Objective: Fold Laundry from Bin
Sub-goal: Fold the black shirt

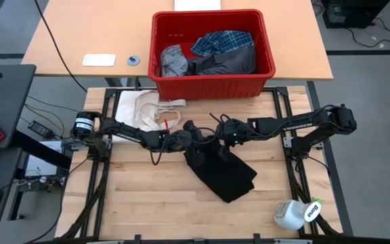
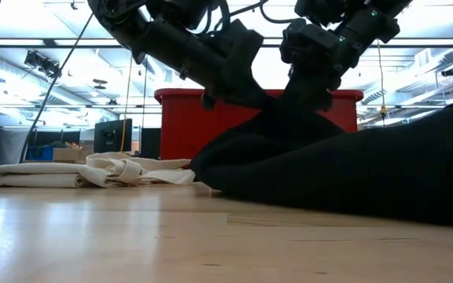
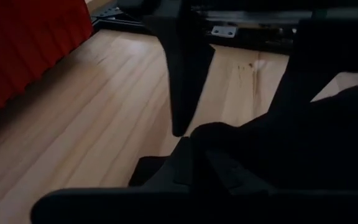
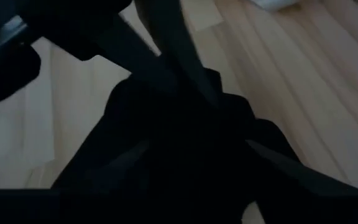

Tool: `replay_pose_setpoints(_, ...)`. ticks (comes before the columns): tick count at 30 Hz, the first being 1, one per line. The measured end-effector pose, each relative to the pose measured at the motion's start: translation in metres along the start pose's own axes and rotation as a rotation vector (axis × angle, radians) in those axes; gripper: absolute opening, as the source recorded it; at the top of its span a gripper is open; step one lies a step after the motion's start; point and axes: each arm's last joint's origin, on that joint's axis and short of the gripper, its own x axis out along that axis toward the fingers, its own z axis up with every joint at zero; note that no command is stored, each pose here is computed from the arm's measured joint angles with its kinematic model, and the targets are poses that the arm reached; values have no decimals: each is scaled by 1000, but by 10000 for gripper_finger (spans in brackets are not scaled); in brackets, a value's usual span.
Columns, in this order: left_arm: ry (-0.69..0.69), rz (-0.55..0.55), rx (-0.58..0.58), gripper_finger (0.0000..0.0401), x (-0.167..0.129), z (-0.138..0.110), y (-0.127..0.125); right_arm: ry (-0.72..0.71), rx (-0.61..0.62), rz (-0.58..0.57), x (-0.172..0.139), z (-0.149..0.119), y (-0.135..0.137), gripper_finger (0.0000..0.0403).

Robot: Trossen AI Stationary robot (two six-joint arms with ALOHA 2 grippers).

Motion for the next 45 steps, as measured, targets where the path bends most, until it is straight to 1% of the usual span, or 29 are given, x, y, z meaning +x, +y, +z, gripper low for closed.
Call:
replay_pose_setpoints(6, -34, -7, -102, 12, 0, 3, -1, 1, -16, 15, 0, 0, 0, 154)
replay_pose_setpoints(10, -39, -9, -116, 12, 0, 4, -1, 1, -13, 15, 0, 0, 1, 93)
replay_pose_setpoints(14, -32, -10, -112, 13, 0, 3, -1, 22, -13, 64, 0, -1, 2, 26)
replay_pose_setpoints(15, -26, -9, -104, 16, 0, 3, -1, 28, -13, 72, 0, -1, 2, 18)
replay_pose_setpoints(17, -7, -6, -88, 31, 0, 1, 0, 31, -13, 77, 0, -1, 2, 18)
replay_pose_setpoints(19, 18, 1, -84, 59, 0, -2, 0, 39, -9, 79, 0, -2, 2, 28)
replay_pose_setpoints(22, 33, 6, -104, 119, 0, -3, 1, 46, -9, 78, 0, -2, 2, 33)
replay_pose_setpoints(26, 34, 4, -117, 206, -2, -1, 1, 73, -8, 88, 0, -5, 2, 19)
replay_pose_setpoints(28, 35, -25, -110, 241, -8, 4, 1, 91, -6, 84, 0, -6, 1, 17)
replay_pose_setpoints(30, 58, -60, -107, 264, -13, 7, 1, 115, 4, 71, -1, -9, 0, 18)
replay_pose_setpoints(33, 151, -131, -92, 278, -19, 2, -1, 126, 45, 63, -1, -9, -1, 27)
replay_pose_setpoints(37, 239, -210, -107, 280, -23, -6, -11, 129, 118, 37, -2, -9, -1, 30)
replay_pose_setpoints(41, 250, -271, -84, 278, -29, -9, -27, 173, 179, 2, -5, -8, -1, 28)
replay_pose_setpoints(45, 233, -338, 20, 265, -37, -12, -47, 199, 262, -76, -6, -11, -7, 31)
